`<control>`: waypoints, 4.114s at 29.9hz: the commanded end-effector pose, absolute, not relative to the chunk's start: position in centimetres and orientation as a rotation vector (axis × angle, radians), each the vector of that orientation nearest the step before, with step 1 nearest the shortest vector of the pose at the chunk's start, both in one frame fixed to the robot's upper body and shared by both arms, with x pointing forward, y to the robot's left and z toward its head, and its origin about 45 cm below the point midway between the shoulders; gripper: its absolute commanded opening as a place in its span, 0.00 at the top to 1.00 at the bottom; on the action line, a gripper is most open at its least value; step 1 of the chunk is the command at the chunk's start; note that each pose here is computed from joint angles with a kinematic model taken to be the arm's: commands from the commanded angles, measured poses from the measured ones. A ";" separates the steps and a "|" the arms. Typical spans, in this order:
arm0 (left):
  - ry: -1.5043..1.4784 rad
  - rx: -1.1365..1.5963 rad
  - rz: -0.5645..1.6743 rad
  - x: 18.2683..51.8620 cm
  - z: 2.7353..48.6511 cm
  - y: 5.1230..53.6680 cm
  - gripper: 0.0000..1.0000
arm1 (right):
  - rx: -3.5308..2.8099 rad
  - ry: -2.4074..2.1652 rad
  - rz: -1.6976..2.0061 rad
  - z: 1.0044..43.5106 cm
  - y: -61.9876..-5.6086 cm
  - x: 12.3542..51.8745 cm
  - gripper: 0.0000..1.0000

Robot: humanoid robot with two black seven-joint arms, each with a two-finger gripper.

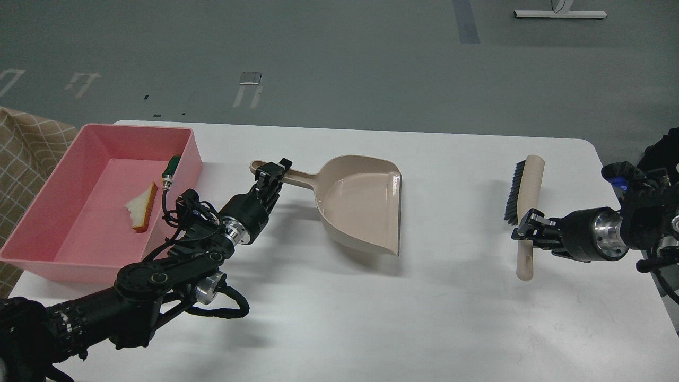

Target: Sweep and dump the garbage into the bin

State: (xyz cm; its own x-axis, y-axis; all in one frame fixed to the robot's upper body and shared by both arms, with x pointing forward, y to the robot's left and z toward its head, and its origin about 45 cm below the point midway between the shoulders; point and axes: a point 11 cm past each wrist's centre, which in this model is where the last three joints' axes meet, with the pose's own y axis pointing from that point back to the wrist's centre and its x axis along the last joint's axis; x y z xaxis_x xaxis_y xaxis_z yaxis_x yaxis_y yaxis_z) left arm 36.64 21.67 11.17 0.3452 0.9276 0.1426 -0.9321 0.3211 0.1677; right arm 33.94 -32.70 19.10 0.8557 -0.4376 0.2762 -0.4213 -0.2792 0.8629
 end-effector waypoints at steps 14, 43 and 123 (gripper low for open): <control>-0.010 0.266 1.243 36.4 9.9 22.2 1.00 | 1.908 -0.633 -0.019 19.0 -32.4 33.9 1.00; 0.021 0.269 1.239 35.5 9.0 21.8 0.36 | 1.916 -0.640 -0.024 19.2 -32.4 34.0 0.43; -0.410 -0.096 1.142 39.5 35.7 20.9 0.03 | 2.984 -1.570 -0.162 38.5 -24.8 43.9 0.05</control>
